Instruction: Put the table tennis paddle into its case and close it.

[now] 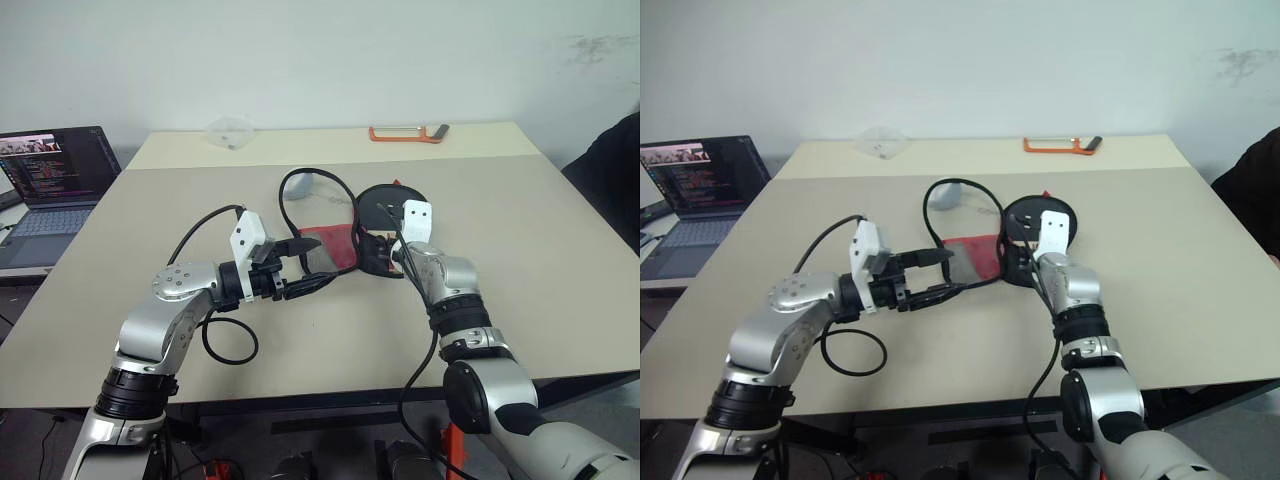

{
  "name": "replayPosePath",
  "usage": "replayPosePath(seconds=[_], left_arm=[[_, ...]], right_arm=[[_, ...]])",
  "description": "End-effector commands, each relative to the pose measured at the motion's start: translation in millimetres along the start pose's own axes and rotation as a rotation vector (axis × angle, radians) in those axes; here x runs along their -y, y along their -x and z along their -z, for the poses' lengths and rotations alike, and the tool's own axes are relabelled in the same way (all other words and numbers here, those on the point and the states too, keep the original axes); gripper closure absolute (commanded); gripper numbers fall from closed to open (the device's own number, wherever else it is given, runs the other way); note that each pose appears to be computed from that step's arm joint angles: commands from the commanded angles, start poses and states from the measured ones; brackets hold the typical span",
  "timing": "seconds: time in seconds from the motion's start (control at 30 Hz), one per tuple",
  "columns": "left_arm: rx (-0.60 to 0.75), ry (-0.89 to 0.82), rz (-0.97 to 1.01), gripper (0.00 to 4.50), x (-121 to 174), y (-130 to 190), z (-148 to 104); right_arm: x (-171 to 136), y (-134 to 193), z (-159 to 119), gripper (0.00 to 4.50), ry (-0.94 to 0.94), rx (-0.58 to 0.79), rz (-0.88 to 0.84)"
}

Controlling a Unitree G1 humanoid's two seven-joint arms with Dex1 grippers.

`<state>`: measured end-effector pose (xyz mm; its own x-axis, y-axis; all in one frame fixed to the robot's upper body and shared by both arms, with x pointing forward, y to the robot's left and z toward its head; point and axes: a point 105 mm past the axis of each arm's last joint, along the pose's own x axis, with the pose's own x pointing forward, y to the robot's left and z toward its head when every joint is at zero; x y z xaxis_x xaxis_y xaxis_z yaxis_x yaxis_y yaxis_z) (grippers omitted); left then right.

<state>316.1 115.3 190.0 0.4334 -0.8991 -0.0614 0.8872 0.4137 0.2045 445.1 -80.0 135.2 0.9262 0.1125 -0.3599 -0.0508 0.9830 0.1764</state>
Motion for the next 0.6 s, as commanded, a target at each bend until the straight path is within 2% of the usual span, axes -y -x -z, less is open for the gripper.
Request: replayPosePath(seconds=[0.03, 0.1, 0.17, 0.23, 0.47, 0.53, 0.6], left_arm=[[0.025, -0.032, -0.050, 0.87, -7, 2, -9], [0.034, -0.023, -0.104, 0.87, -16, 2, -10], [0.043, -0.041, -0.230, 0.87, -37, 5, -10], [0.046, -0.043, -0.352, 0.87, -58, 12, -10], [0.015, -0.041, -0.486, 0.87, -87, 21, 5], [-0.006, -0.038, -0.501, 1.25, -92, 21, 11], [-0.046, -0.049, -0.547, 1.83, -102, 22, 20]], right_arm=[[-9, 16, -36, 0.02, 0.070, 0.138, -0.052], [-9, 29, -47, 0.02, 0.126, 0.187, -0.095], [-9, 48, -52, 0.02, 0.225, 0.221, -0.198], [-6, 68, -47, 0.02, 0.333, 0.228, -0.304], [22, 117, -38, 0.02, 0.392, 0.244, -0.514], [27, 126, -35, 0.00, 0.405, 0.230, -0.551], [29, 133, -37, 0.00, 0.395, 0.229, -0.583]])
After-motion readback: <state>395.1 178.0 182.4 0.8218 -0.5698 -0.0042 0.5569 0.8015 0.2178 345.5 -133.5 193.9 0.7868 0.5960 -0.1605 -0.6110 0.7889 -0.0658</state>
